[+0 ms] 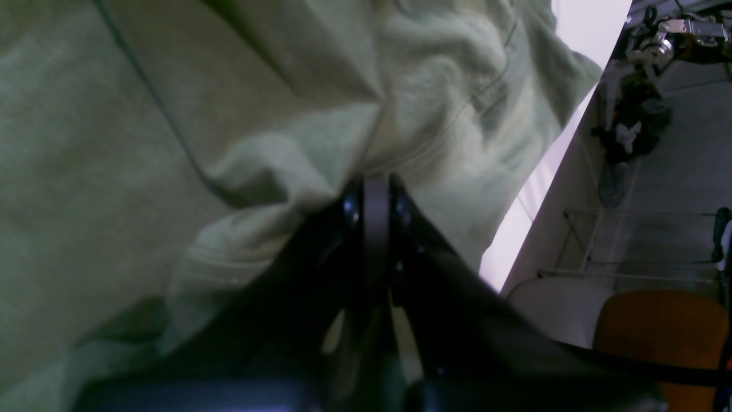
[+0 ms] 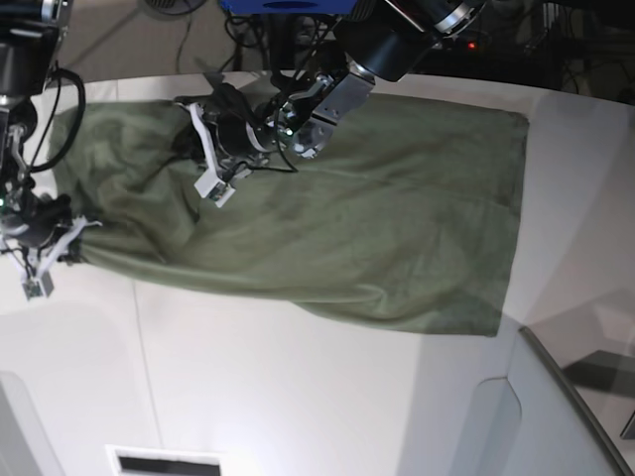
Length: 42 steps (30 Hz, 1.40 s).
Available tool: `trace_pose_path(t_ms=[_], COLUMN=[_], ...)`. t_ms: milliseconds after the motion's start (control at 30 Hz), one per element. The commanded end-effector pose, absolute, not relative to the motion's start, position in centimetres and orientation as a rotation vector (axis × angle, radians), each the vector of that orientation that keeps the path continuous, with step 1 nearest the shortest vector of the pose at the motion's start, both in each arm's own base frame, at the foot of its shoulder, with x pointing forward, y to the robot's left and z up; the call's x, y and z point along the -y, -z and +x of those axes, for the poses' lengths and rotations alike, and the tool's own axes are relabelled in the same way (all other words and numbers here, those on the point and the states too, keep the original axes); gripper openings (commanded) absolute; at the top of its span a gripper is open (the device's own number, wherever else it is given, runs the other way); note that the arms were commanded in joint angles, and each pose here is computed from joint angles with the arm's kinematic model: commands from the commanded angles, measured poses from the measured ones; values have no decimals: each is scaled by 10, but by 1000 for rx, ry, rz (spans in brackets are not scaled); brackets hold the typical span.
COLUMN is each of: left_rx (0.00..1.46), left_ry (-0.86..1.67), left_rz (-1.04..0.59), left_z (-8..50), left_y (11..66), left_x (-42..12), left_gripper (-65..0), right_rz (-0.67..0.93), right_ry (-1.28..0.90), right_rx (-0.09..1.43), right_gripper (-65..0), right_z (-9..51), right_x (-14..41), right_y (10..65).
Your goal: Layout the t-shirt on the table in an organized manner, then fold the t-shirt properly
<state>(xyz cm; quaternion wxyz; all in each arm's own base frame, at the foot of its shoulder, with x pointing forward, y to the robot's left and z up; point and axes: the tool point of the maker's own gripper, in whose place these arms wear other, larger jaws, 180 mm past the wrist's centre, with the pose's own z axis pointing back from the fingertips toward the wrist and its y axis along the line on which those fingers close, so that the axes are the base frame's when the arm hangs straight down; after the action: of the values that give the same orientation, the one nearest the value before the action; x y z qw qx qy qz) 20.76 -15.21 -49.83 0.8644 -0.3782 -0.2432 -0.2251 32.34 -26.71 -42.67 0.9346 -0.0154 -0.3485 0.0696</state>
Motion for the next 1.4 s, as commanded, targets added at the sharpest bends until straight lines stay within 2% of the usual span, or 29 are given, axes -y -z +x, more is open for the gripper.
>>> trace_pose_path(t_ms=[0,233,567,933,1033,1133,1367], left_rx=[525,523,520,569,577,594,589], left_ry=[478,476,475,474,516,533,516], left_rz=[-783,-781,-782,-792,-791,-785,-750], left_z=[214,214,212,224,229,236,241], left_y=[494,495,496,481,467,454,461], left_x=[155,154,154,152,152,154,149], left_gripper=[-650,-650,-650,-650,-650,-650,-650], right_rz=[-31,-28,77,118,115,110,74], right_ry=[-158,-205,-152,-114,-115,-124,-165], right_rx=[783,746,576,467,476,551,631], right_gripper=[-650,-650,-650,-650,-650,-650,-650], right_z=[334,299,238,215,215,226,231], right_x=[266,239,196,188,189,187,186], right_y=[405,397,443,472,469,456,423])
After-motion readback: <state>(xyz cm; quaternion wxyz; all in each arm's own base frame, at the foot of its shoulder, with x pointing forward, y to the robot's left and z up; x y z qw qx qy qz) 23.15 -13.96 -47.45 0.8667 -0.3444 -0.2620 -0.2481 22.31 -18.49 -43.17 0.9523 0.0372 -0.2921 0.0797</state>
